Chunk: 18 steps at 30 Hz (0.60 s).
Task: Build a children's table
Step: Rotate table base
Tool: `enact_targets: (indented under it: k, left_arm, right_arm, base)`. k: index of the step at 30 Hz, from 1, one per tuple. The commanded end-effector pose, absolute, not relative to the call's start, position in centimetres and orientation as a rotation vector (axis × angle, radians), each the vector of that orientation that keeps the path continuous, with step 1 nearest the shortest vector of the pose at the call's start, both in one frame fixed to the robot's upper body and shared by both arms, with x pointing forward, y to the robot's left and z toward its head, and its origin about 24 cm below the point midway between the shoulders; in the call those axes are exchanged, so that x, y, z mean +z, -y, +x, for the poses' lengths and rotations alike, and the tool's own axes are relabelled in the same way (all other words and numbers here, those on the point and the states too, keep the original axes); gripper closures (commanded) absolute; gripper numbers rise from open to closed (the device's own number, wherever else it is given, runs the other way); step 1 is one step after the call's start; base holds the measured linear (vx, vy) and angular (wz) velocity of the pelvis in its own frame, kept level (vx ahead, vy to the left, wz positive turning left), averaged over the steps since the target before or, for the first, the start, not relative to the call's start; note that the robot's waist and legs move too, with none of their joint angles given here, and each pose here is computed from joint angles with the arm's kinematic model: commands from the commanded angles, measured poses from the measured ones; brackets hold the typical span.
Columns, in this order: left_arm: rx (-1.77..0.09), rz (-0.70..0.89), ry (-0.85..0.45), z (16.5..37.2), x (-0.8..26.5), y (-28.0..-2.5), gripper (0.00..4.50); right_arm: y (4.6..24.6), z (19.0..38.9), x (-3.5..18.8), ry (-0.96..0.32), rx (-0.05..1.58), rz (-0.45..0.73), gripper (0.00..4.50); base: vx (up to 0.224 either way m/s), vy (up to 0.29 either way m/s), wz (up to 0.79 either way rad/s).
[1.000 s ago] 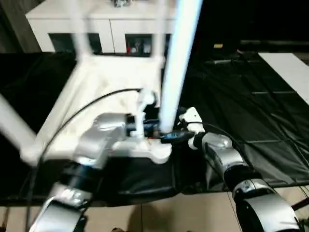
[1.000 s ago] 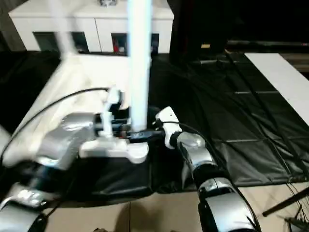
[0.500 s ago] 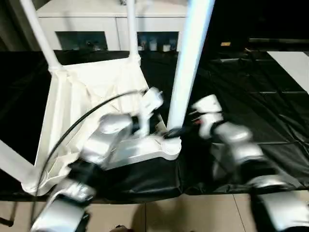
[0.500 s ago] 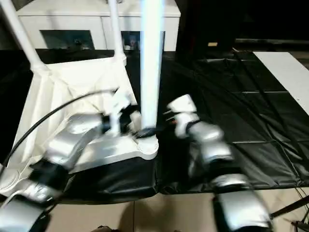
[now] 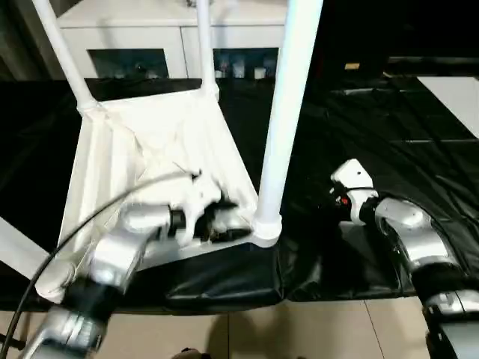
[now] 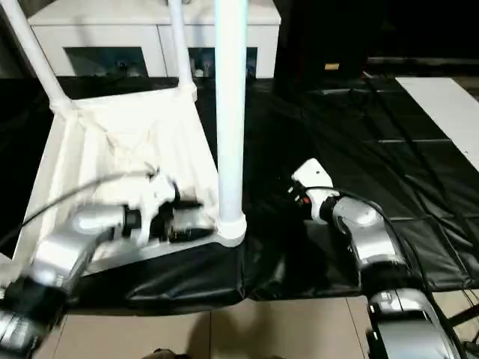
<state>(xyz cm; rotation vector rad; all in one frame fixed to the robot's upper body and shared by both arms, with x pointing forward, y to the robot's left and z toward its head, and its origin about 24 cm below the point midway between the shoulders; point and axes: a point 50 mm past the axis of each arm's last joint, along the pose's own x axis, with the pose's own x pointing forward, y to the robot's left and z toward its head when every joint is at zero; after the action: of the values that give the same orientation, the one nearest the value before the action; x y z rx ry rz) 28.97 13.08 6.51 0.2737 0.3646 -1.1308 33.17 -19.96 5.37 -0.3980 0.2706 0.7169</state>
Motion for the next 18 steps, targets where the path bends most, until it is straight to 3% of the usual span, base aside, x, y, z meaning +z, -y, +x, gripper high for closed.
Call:
enact_targets:
  k: [1,18]
  left_arm:
    - [-1.123,0.295,-0.369,28.5,6.9,-13.1,1.63]
    - [-1.106,0.390,-0.490,28.0,5.7,-13.6,2.90]
  right_arm:
    - [19.9,32.8,5.8,-0.269,0.736,-0.411,0.95]
    - [19.0,31.4,6.7,-0.289,0.840,-0.431,0.95]
  base:
    - [0.000,0.000,0.00]
    - [0.000,0.000,0.00]
